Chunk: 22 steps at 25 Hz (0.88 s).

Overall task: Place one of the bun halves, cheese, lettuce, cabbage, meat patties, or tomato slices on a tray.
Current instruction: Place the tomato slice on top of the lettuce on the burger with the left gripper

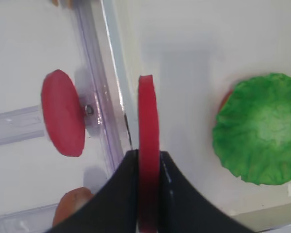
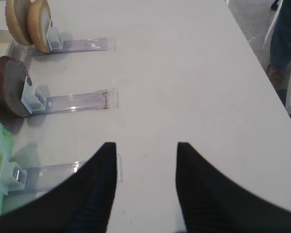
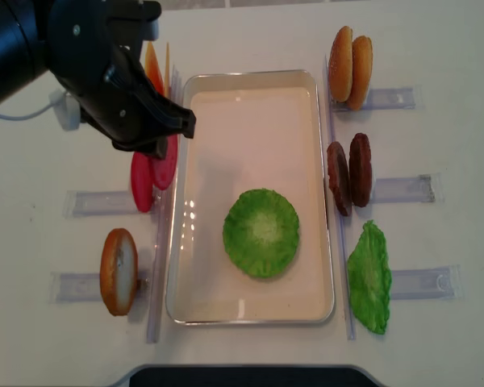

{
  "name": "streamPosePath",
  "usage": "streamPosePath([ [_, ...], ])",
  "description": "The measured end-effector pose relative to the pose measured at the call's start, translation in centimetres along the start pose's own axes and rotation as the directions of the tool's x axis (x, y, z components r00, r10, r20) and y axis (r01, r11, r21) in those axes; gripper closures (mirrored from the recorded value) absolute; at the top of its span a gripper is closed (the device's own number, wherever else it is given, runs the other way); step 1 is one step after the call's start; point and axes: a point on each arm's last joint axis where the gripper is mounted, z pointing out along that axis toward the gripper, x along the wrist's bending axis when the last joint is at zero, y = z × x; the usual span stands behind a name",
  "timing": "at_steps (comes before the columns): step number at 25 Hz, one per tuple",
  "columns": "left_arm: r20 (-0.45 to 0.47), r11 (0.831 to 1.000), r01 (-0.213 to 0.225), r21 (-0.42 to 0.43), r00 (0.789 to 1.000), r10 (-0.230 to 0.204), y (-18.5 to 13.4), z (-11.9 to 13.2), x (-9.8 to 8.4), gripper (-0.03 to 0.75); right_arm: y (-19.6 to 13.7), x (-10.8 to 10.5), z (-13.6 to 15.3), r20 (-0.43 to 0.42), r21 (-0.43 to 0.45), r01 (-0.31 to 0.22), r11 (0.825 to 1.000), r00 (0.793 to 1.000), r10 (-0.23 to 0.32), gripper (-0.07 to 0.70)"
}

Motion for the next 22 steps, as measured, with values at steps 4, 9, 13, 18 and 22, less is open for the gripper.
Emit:
streamPosePath([
  [4, 0.015, 0.999, -0.037, -0.003, 0.999, 0.037, -0.7, -0.2, -1.9, 0.662, 0.0, 0.0, 0.0, 0.000, 0.000, 0.000, 1.000, 1.000, 0.000, 0.322],
  [9, 0.037, 0.998, -0.059, -0.009, 0.998, 0.059, -1.5, -0.5, -3.8, 0.662, 0.0, 0.0, 0.0, 0.000, 0.000, 0.000, 1.000, 1.000, 0.000, 0.322],
  [13, 0.070, 0.995, -0.092, -0.024, 0.993, 0.094, -2.2, -0.4, -5.9, 0.662, 0.0, 0.0, 0.0, 0.000, 0.000, 0.000, 1.000, 1.000, 0.000, 0.322],
  [18, 0.107, 0.988, -0.150, -0.030, 0.983, 0.152, -3.1, 0.6, -8.8, 0.662, 0.0, 0.0, 0.0, 0.000, 0.000, 0.000, 1.000, 1.000, 0.000, 0.322],
  [22, 0.127, 0.981, -0.191, -0.033, 0.973, 0.194, -3.8, 1.6, -10.6, 0.662, 0.0, 0.0, 0.0, 0.000, 0.000, 0.000, 1.000, 1.000, 0.000, 0.324],
])
